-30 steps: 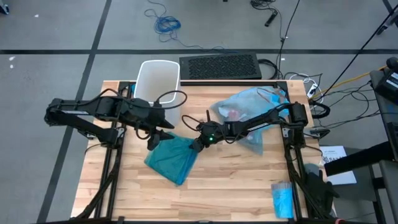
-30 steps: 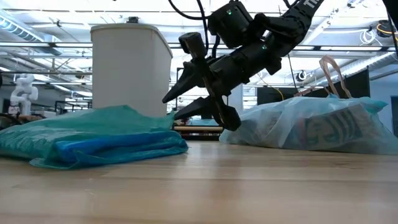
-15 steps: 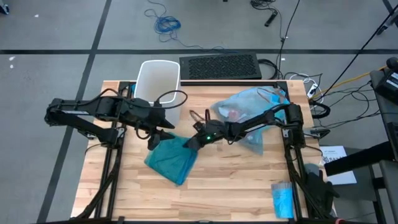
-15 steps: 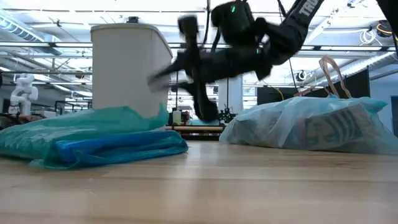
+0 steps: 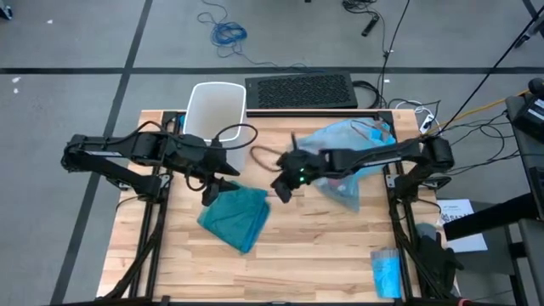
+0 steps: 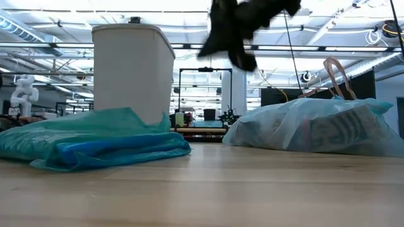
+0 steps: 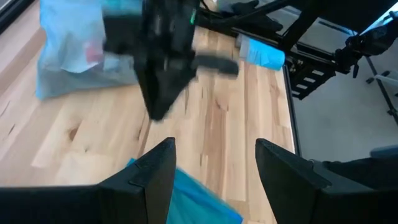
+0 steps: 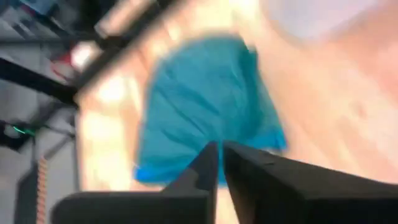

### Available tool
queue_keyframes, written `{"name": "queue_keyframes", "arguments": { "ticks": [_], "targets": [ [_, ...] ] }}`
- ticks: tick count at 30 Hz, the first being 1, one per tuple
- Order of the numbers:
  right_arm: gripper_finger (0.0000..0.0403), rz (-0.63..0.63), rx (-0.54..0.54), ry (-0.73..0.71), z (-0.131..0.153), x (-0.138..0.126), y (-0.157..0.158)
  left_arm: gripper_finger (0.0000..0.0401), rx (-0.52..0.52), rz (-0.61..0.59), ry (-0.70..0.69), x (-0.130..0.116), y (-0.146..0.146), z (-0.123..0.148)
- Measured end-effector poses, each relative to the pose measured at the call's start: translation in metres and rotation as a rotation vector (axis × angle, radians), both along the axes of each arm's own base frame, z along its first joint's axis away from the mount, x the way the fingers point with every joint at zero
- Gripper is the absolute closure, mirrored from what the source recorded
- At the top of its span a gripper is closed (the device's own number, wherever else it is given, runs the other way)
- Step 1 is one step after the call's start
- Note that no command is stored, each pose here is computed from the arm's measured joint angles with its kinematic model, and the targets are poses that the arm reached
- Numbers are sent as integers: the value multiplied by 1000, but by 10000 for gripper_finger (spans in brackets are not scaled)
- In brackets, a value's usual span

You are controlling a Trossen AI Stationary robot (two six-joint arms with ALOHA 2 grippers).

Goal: Place trash/remove bag and relplace
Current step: Insert the blue trash bag into the white trash bin

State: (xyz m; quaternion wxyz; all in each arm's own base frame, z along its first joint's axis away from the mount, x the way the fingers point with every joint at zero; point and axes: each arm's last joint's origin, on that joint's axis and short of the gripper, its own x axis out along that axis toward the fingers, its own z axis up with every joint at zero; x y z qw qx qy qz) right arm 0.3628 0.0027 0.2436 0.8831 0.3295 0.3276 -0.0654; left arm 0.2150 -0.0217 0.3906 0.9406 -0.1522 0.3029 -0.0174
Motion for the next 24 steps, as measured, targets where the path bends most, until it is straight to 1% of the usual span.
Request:
{"name": "queue_keyframes", "arguments": {
  "ticks": [1, 3, 5, 8, 10, 12, 14, 18, 20, 22, 24],
  "targets": [
    [359, 27, 19, -9, -8, 4, 2, 187, 0, 0, -3, 0, 0, 0],
    [323, 86, 77, -112, -15, 19, 6, 187, -1, 0, -13, 1, 0, 1],
    [283, 124, 148, -137, -30, 30, 10, 187, -1, 0, -9, 0, 0, 1],
    [222, 104, 234, -101, -55, 39, 9, 187, -7, -3, -6, 0, 0, 1],
    [187, 84, 265, -95, -62, 44, 6, 187, -6, -5, -6, 0, 0, 0],
    [164, 67, 303, -71, -69, 46, 4, 187, -4, -7, -7, 0, 0, 1],
    [153, 49, 333, -75, -72, 47, 2, 187, -5, -9, -7, 0, 0, 1],
    [155, 70, 342, -225, -58, 54, 2, 187, -2, -12, -5, 0, 0, 0],
    [161, 78, 336, -262, -54, 55, 2, 187, -1, -12, -4, 0, 0, 0],
    [169, 56, 333, -230, -57, 54, 0, 187, 0, -14, -4, 0, 0, 0],
    [177, -31, 314, -135, -66, 50, -4, 187, 0, -13, -4, 0, 0, 0]
  ]
}}
